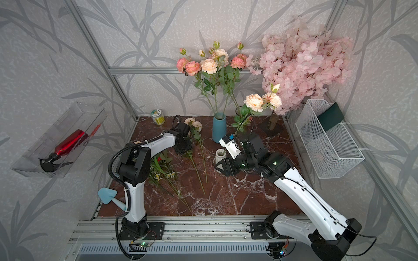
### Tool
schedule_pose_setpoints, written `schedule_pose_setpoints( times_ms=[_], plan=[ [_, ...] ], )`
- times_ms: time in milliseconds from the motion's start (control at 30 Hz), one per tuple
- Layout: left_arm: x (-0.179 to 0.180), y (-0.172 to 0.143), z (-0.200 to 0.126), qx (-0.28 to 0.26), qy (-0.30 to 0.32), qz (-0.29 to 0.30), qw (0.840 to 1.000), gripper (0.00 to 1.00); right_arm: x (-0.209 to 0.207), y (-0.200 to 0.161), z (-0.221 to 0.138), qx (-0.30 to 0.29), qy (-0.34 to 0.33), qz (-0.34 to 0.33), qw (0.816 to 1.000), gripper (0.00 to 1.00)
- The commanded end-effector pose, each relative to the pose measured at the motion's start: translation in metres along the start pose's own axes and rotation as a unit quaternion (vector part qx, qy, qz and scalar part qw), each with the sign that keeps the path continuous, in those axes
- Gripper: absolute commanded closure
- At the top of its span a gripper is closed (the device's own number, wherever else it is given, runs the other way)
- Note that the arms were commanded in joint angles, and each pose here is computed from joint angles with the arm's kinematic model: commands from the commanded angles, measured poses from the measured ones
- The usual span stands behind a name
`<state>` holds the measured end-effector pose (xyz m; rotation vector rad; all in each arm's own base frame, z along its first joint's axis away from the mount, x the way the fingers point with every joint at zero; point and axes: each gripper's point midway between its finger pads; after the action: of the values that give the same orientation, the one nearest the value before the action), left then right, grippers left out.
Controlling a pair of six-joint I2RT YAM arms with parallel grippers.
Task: Place the pink flowers into the vase
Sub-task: Pick up the flower at the center of the board.
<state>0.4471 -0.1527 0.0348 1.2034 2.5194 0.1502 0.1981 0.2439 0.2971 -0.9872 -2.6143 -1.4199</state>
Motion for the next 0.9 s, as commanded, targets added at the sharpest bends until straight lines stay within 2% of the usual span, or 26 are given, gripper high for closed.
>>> schedule_pose_setpoints(
  times_ms=[0, 233, 433, 667, 867],
  plan=[
    [-0.002, 0.007, -0.001, -0.019, 0.014, 0.005, 1.0, 0.57, 0.004, 0.006, -0.002, -0.019, 0.01, -0.004, 1.0, 0.4],
    [-0.004, 0.005, 0.013, -0.015, 0.019, 0.008, 1.0, 0.68, 0.005, 0.009, -0.002, -0.027, 0.014, -0.007, 1.0, 0.4],
    [-0.003, 0.001, 0.019, -0.01, 0.022, 0.01, 1.0, 0.87, 0.008, 0.011, -0.003, -0.032, 0.022, -0.009, 0.999, 0.4],
    [-0.002, 0.008, -0.004, -0.028, 0.017, 0.009, 0.999, 1.0, 0.012, 0.013, -0.002, -0.037, 0.035, -0.008, 0.999, 0.4],
    [0.002, 0.011, -0.033, -0.048, -0.002, 0.0, 0.999, 1.0, 0.009, 0.012, 0.01, -0.034, 0.041, -0.001, 0.999, 0.4]
  ],
)
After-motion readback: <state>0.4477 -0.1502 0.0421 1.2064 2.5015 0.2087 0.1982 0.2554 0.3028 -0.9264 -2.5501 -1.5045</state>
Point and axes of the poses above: each gripper's point midway between its finger pads, its own z axis out along the fingers, its own x axis along the line the jaws close on, y = z × x, and after that the axes turned 12 degrees about -z, right-handed
